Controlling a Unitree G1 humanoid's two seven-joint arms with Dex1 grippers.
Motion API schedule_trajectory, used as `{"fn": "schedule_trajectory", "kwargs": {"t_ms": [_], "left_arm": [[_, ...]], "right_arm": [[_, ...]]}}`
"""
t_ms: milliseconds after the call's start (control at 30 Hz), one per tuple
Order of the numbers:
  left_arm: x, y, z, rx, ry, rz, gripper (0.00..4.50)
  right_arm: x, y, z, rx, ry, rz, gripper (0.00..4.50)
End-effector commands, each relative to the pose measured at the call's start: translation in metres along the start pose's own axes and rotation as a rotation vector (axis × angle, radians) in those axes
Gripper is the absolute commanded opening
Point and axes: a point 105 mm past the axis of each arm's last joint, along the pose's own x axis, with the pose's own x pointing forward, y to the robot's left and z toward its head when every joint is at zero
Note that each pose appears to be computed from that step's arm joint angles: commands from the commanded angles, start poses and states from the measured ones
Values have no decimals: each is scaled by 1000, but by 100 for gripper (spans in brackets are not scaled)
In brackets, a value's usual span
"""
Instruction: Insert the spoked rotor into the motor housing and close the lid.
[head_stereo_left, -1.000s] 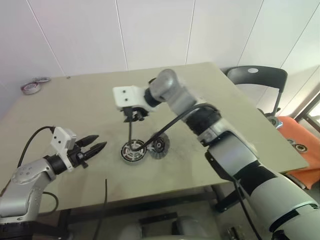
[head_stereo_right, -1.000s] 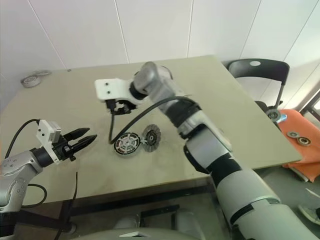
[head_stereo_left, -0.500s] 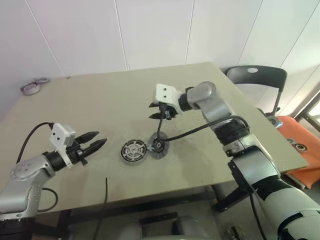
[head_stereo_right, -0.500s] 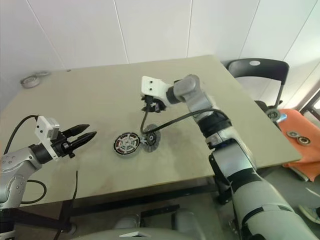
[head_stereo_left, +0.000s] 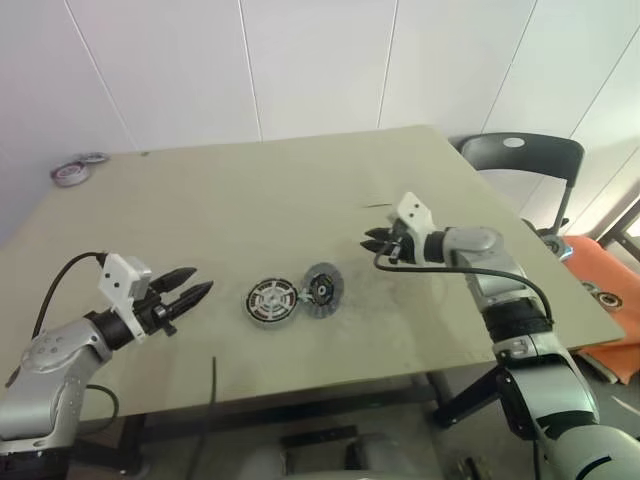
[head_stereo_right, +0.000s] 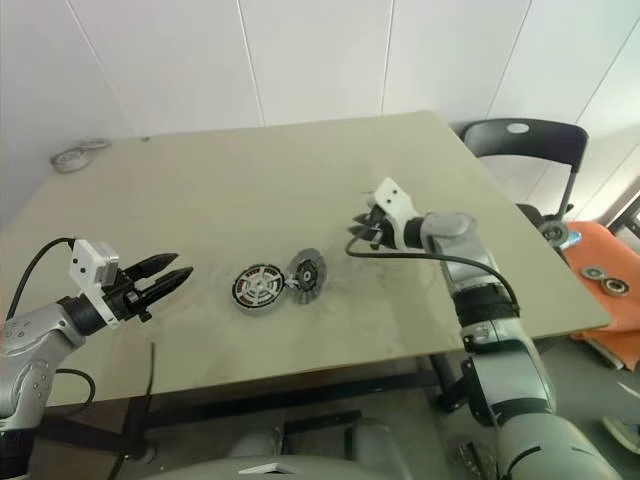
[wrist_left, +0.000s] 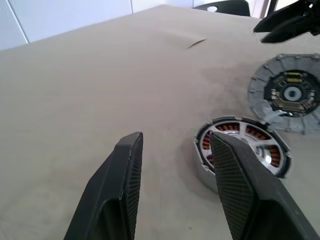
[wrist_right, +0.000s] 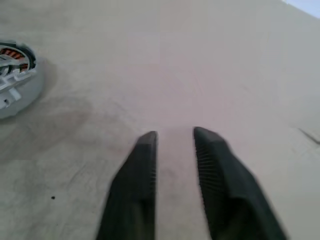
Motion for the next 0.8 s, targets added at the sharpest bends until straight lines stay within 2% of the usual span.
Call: {"fn": "schedule_trajectory", "kwargs": {"t_ms": [33, 233, 467, 633, 800], "left_arm": [[0, -7, 16, 26, -39, -29, 226], [2, -15, 20, 15, -29, -87, 226], [0, -21, 12, -5, 25, -157, 226], [-5, -29, 6, -22, 72, -222, 226], [-9, -36, 3, -33, 88, -249, 226]], "right_arm": [[-13, 22, 0, 70, -31, 81, 2], [-20, 42, -28, 246, 75, 170, 2], [7, 37, -35, 236, 102, 136, 2], [35, 30, -26, 222, 90, 97, 2], [43, 28, -27, 212, 103, 103, 2]]}}
